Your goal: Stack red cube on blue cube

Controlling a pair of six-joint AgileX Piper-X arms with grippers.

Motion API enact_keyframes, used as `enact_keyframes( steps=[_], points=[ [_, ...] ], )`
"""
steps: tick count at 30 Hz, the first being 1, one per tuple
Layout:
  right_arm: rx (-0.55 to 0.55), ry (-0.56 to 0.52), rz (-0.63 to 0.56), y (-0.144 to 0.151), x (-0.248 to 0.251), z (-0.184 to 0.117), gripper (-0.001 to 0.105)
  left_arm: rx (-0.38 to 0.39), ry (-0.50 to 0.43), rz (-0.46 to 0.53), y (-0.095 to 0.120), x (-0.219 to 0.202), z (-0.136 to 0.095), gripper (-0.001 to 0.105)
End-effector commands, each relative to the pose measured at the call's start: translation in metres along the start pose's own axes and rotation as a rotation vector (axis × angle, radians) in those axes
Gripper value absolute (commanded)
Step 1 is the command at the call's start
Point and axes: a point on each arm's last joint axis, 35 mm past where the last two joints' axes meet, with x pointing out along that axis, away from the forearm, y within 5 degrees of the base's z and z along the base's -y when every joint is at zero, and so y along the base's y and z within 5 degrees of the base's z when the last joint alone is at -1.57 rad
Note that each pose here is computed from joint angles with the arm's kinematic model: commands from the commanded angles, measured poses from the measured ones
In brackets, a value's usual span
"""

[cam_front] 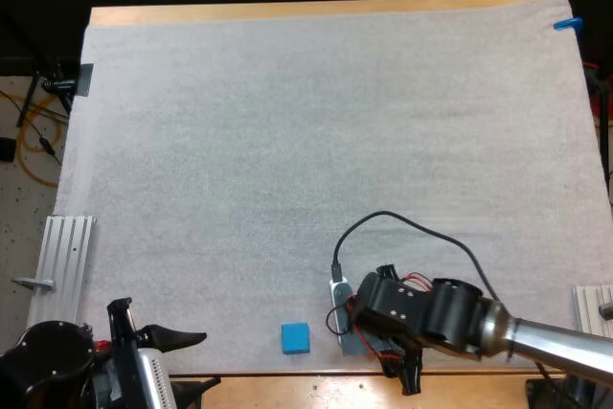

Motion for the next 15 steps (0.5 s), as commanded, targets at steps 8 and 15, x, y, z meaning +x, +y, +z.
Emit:
enact_keyframes(
  steps=[8, 15],
  points=[
    [-0.019, 0.022, 0.034, -0.004, 0.03, 0.004, 0.069, 0.006, 0.009, -0.002, 0.0, -0.001, 0.0, 0.047],
    [0.027, 0.063, 0.038, -0.017, 0.051, -0.003, 0.069, 0.006, 0.009, -0.002, 0.0, -0.001, 0.0, 0.047]
  ],
)
